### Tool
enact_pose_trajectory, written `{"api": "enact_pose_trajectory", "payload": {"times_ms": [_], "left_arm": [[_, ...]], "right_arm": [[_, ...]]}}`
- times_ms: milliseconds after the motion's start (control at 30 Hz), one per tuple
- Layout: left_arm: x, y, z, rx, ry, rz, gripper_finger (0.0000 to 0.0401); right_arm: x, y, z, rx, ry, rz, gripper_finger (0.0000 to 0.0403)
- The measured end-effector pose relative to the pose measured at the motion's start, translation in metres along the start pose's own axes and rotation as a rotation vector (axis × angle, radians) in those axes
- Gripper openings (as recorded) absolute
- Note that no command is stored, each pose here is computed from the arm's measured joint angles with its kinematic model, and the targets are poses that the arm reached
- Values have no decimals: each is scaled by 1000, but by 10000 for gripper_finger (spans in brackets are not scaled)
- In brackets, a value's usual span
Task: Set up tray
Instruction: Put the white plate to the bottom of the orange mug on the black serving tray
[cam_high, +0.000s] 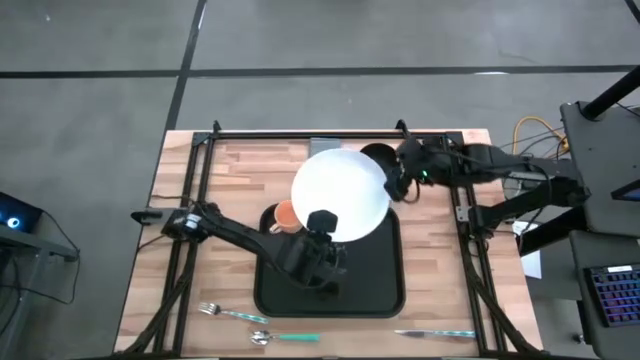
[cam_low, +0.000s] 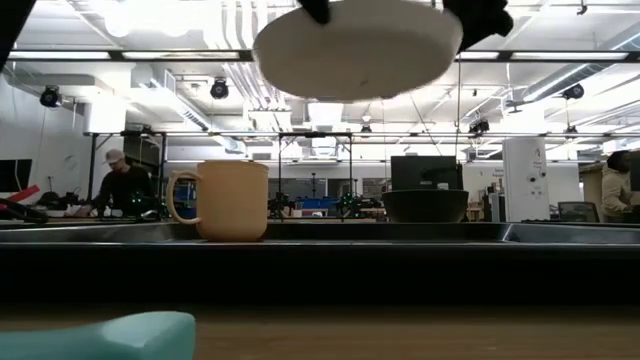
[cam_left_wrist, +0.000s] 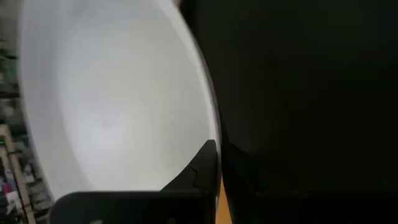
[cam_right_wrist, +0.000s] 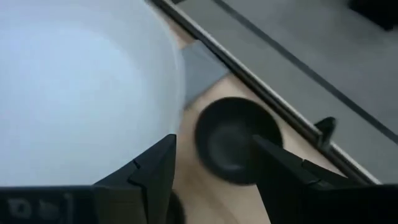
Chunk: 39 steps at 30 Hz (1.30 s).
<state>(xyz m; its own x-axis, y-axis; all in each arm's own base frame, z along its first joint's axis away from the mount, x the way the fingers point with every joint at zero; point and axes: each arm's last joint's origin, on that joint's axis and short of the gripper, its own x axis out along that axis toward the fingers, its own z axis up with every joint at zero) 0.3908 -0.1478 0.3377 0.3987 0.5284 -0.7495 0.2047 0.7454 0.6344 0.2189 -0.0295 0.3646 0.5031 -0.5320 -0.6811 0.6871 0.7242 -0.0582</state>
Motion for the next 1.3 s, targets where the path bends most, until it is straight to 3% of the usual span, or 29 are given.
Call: {"api": "enact_pose_trajectory", "payload": {"times_ms": [133, 500, 867, 1000, 1300], "left_arm": [[1, -4, -5, 16, -10, 25, 0], [15, -1, -13, -25, 45, 10, 0], [31, -8, -13, -28, 65, -59, 0], [34, -7, -12, -29, 54, -31, 0], [34, -4, -9, -33, 30, -29, 0]], "right_arm": [[16, -9, 10, 37, 28, -35, 200], [45, 1, 32, 52, 23, 50, 237], [36, 1, 46, 39, -21, 76, 226], [31, 2, 48, 55, -34, 91, 226], [71, 23, 38, -2, 66, 64, 226]]}}
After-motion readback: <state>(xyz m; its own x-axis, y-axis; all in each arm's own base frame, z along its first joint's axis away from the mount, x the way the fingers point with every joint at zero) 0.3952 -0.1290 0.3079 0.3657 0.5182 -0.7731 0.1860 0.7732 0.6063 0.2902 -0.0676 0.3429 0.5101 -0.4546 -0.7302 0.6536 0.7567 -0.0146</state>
